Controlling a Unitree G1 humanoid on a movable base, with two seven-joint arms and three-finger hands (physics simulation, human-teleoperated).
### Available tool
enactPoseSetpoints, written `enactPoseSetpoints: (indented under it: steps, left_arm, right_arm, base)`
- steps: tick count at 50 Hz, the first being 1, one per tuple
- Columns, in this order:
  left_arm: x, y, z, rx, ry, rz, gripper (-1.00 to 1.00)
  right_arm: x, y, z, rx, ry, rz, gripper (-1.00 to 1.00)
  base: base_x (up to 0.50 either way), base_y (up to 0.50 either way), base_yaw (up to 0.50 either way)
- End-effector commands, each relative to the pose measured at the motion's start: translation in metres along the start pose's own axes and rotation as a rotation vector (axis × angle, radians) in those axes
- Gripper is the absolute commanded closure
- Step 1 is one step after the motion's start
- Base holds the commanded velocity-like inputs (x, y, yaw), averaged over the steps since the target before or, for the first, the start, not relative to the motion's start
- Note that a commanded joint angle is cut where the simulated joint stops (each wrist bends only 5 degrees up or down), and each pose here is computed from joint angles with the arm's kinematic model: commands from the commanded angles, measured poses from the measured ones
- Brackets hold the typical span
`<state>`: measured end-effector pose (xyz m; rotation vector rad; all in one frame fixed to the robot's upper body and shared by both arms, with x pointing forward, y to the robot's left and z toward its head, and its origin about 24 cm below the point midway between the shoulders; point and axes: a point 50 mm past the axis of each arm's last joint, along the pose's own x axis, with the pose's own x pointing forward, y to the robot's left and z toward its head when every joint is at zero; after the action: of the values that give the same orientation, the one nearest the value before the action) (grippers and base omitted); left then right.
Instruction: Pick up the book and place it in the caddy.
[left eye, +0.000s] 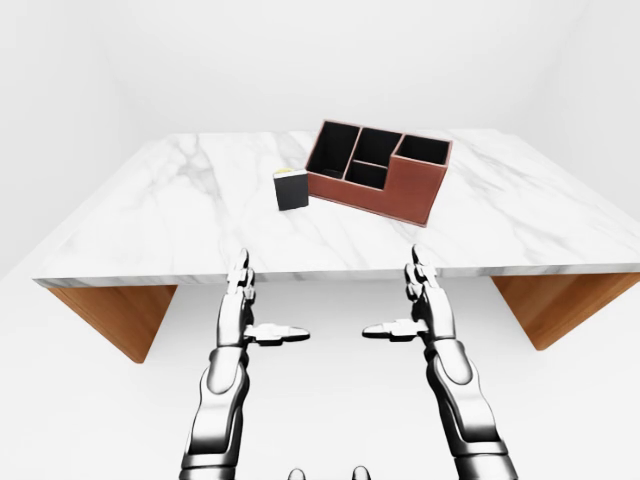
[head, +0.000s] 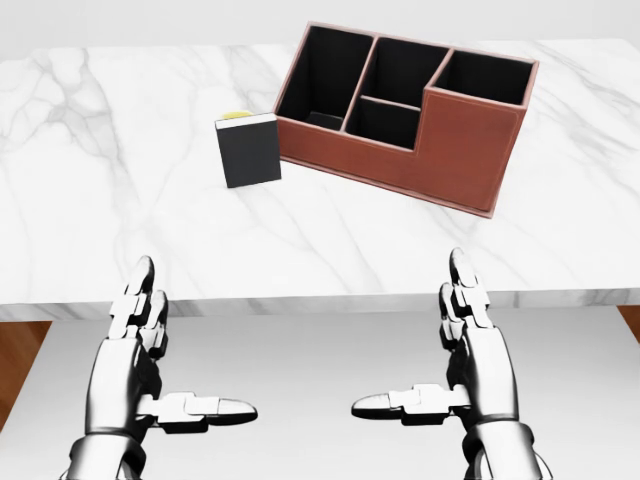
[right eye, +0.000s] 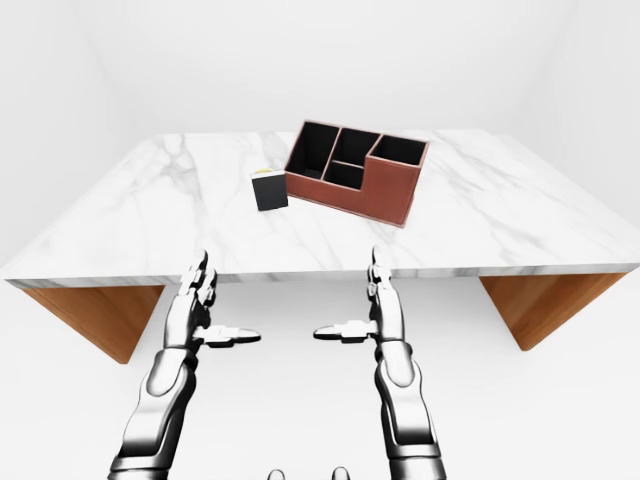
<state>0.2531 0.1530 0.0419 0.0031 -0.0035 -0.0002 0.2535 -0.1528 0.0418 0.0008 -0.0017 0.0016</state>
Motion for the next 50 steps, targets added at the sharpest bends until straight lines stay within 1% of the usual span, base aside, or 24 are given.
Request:
enactPoseSetpoints:
  steps: [1,10,21,29,50]
  left_arm:
    - [-0.004,0.007,0.005,0.020,-0.025,0.000,-1.00]
    - [-0.009,0.007,0.009,0.023,-0.039,-0.004,-1.00]
    - [-0.014,0.006,0.013,0.031,-0.050,-0.009,-1.00]
    - [-0.014,0.005,0.014,0.040,-0.054,-0.018,-1.00]
    - [-0.017,0.006,0.012,0.037,-0.052,-0.024,-1.00]
  right_arm:
    - [-0.001,-0.006,0.001,0.004,-0.007,0.010,-1.00]
    - [-0.004,-0.006,-0.001,-0.011,-0.004,0.026,-1.00]
    - [-0.005,-0.007,0.006,-0.054,-0.018,0.035,-1.00]
    - [-0.006,-0.007,0.013,-0.069,-0.033,0.040,-1.00]
    - [-0.007,-0.002,0.018,-0.107,-0.033,0.060,-1.00]
  base:
    - [0.00,0.00,0.00]
    - [0.00,0.00,0.00]
    - [0.00,0.00,0.00]
    - [0.10,0.50,0.00]
    - [0.11,0.50,0.00]
